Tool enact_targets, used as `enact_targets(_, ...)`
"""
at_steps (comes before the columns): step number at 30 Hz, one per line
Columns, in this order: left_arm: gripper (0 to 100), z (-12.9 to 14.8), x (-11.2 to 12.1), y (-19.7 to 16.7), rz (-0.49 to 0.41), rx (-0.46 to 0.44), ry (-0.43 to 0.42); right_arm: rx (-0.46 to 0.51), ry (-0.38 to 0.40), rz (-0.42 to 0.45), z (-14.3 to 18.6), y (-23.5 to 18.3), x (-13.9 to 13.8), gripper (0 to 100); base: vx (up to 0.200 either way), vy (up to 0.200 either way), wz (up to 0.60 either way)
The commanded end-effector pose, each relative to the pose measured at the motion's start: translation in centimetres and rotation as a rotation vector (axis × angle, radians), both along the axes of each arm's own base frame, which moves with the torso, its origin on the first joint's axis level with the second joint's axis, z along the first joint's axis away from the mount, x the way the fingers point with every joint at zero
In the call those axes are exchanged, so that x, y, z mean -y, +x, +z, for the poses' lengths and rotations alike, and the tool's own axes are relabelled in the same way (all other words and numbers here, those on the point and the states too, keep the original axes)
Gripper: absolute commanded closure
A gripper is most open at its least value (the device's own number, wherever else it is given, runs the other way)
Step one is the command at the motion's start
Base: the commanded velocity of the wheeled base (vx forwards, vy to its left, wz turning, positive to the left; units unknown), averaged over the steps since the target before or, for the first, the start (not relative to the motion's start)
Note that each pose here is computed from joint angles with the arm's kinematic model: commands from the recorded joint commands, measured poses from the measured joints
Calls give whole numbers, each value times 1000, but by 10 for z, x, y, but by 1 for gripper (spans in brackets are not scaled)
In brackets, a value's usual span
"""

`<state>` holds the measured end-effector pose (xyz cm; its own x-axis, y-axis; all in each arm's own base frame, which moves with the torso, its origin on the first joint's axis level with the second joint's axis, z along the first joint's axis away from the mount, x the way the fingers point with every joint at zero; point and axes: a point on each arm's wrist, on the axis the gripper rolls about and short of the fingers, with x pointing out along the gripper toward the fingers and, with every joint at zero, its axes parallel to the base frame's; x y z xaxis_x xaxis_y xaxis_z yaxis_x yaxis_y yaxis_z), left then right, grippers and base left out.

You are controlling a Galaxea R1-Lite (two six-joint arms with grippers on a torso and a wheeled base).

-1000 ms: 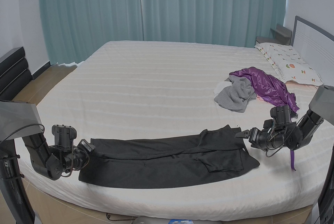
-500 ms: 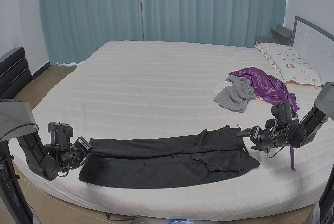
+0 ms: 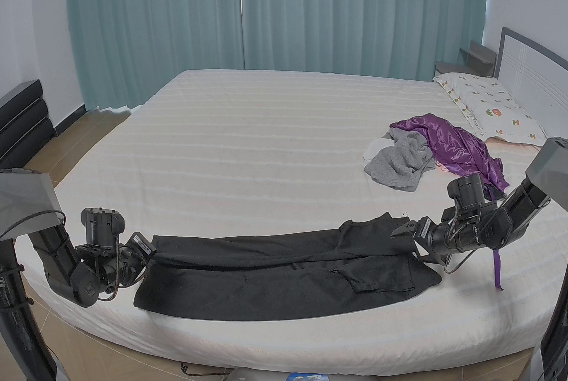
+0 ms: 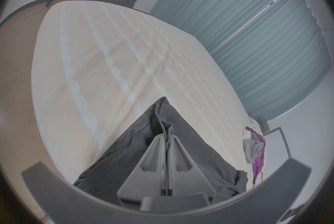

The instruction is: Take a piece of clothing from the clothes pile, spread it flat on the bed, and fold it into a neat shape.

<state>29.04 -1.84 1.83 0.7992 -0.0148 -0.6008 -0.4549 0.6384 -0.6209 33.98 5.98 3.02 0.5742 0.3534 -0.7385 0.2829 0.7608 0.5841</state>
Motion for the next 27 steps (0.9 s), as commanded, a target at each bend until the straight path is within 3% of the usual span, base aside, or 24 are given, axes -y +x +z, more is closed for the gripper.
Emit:
enact_targets(1, 100, -2, 0, 1, 1, -2, 0, -19, -47, -25, -17, 12, -6, 0, 0, 0, 0)
enact_targets(8, 100, -2, 0, 0, 1, -4, 0, -12, -66, -48, -22, 19, -6, 0, 0, 0, 0)
enact_targets(9, 100, -2, 0, 0, 1, -4, 0, -8, -63, -50, -21, 20, -6, 100, 0, 0, 0)
enact_targets(27, 100, 0, 0, 0, 1, 2, -1, 12, -40, -80, -10, 19, -5, 100, 0, 0, 0)
